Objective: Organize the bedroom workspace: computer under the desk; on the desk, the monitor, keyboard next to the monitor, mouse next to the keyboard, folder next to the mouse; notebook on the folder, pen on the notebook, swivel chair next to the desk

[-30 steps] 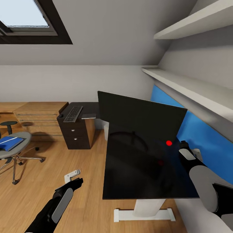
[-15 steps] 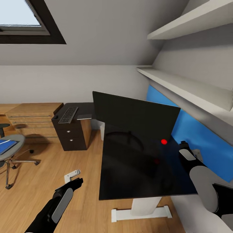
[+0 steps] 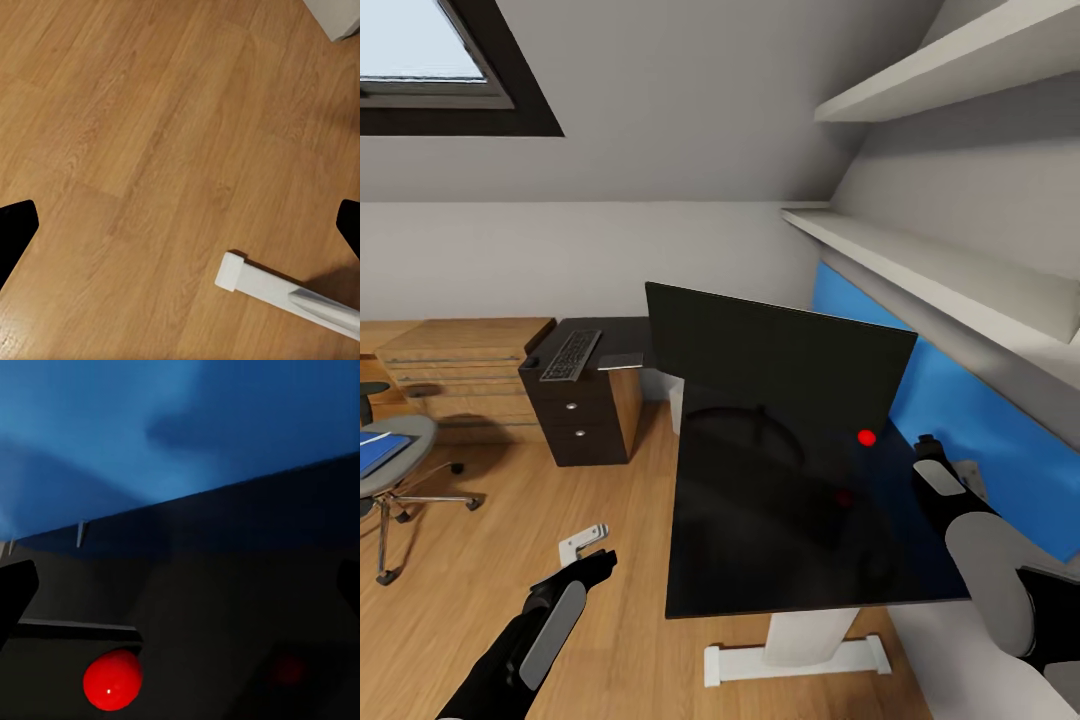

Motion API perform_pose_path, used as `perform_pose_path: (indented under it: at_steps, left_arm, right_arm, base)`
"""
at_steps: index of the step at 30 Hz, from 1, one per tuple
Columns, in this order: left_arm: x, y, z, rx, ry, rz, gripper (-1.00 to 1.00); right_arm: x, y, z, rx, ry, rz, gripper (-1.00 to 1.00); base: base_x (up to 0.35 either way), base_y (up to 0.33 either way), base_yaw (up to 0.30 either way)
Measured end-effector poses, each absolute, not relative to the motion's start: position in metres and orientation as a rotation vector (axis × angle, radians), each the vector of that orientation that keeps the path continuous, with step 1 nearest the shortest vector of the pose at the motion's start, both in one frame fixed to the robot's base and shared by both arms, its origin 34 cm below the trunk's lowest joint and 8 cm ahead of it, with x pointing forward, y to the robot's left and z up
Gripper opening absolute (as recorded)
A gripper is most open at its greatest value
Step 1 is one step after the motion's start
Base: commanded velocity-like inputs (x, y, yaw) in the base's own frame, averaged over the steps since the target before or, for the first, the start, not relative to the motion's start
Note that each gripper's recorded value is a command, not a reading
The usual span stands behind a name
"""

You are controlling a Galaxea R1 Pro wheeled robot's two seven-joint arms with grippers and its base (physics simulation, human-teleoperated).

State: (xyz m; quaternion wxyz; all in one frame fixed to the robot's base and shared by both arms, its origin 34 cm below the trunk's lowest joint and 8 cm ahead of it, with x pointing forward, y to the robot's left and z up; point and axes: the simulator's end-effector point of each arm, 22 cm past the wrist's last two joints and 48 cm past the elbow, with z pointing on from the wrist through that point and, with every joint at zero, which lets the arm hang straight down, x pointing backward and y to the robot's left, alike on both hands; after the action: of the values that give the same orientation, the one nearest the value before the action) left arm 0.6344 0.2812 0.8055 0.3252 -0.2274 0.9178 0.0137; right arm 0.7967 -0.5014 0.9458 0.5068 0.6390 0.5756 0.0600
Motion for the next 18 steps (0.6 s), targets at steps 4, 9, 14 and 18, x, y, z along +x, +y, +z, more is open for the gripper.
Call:
perform_pose_path:
  at_steps: [4, 9, 14, 18]
  left_arm:
    - [0.6344, 0.2811, 0.8056, -0.596, 2.406, 0.036, 1.0]
    - [0.6345, 0.281, 0.806, -0.596, 2.404, 0.035, 1.0]
    - [0.6343, 0.2806, 0.8055, -0.595, 2.406, 0.034, 1.0]
    - [0.634, 0.2804, 0.805, -0.595, 2.408, 0.033, 1.0]
  right_arm:
    - [0.7964, -0.5014, 0.9453, 1.541, 1.389, 0.145, 1.0]
    - [0.7955, -0.502, 0.9448, 1.543, 1.39, 0.143, 1.0]
    - [0.7952, -0.5021, 0.9439, 1.544, 1.391, 0.143, 1.0]
    - [0.7951, -0.5017, 0.943, 1.546, 1.393, 0.144, 1.0]
  base:
    - [0.025, -0.009, 0.0]
    - [0.181, -0.099, 0.0]
    - [0.181, -0.105, 0.0]
    - [0.061, -0.035, 0.0]
